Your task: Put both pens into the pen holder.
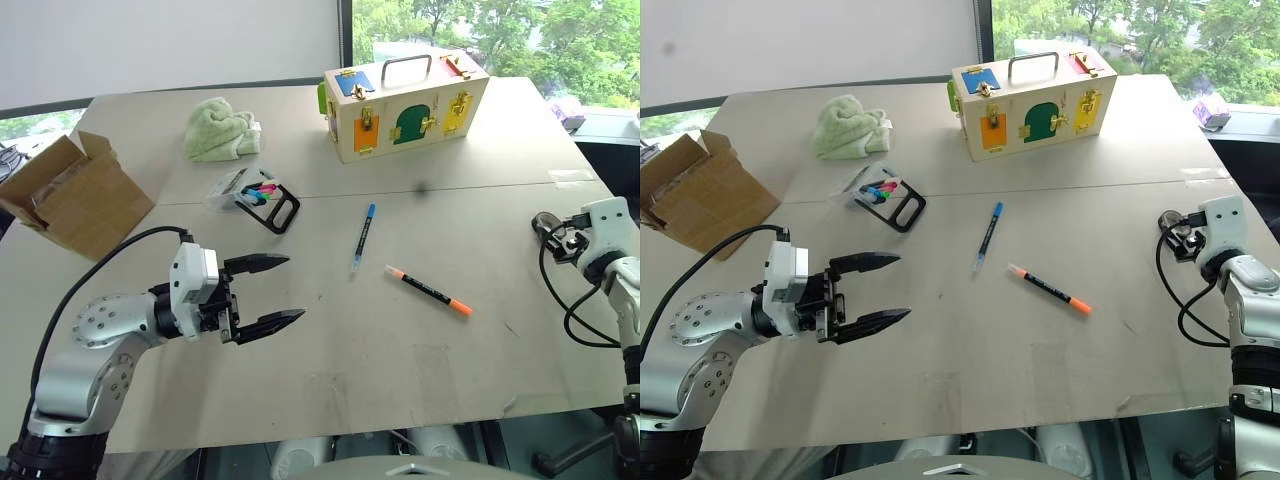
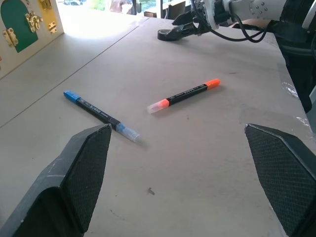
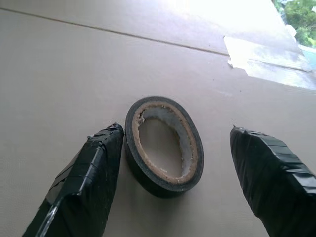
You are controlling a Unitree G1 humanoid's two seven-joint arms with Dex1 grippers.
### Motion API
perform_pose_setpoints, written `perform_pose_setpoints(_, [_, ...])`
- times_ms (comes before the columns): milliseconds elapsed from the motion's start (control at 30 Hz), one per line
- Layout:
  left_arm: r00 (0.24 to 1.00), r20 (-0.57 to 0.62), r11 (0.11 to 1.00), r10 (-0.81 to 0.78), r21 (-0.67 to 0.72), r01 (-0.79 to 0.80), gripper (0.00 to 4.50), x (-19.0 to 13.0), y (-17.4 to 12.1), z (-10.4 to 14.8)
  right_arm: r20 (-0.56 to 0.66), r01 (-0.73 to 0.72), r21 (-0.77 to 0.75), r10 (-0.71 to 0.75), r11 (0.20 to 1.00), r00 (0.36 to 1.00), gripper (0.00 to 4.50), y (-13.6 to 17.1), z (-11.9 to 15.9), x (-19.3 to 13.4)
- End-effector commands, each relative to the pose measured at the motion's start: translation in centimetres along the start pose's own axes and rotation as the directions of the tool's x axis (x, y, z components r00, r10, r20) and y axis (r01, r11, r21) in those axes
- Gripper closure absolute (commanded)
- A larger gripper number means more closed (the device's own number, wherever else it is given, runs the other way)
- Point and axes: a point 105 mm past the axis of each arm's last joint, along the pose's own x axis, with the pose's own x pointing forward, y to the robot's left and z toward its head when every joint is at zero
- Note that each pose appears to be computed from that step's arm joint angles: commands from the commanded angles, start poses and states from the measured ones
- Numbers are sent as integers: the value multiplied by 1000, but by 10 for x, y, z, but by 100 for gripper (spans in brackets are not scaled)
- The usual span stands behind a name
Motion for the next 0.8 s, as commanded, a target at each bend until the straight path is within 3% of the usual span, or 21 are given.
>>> perform_pose_setpoints(33, [1000,11,1000,-16,21,16,0,1,-1,3,190,-99,-14,100,995,977,85,12,42,-12])
perform_pose_setpoints(133, [1000,11,1000,-22,20,21,0,1,-1,2,223,-475,-50,473,879,852,85,79,52,-42])
perform_pose_setpoints(200, [1000,9,1000,-24,20,24,0,2,0,2,172,-606,-81,610,792,774,85,109,47,-59])
perform_pose_setpoints(300, [1000,6,999,-27,21,27,0,2,0,1,52,-709,-147,721,690,691,85,143,30,-76])
perform_pose_setpoints(400, [1000,-1,999,-30,28,30,0,2,0,-1,-77,-816,-173,819,551,569,85,179,9,-94])
perform_pose_setpoints(433, [1000,-2,999,-29,29,29,0,2,0,-1,-97,-825,-173,824,539,558,85,184,5,-95])
perform_pose_setpoints(500, [1000,-11,999,-27,34,27,0,0,-1,-3,-203,-779,-247,756,576,623,85,173,-15,-82])
perform_pose_setpoints(600, [1000,-13,999,-25,36,25,0,0,-2,-3,-279,-744,-276,690,609,668,85,159,-33,-73])
perform_pose_setpoints(700, [1000,-12,999,-19,42,19,0,-1,-1,-3,-277,-745,-246,692,620,667,163,156,-35,-75])
perform_pose_setpoints(800, [1000,-9,999,-14,43,15,0,-1,0,-3,-268,-743,-228,693,629,669,273,155,-34,-76])
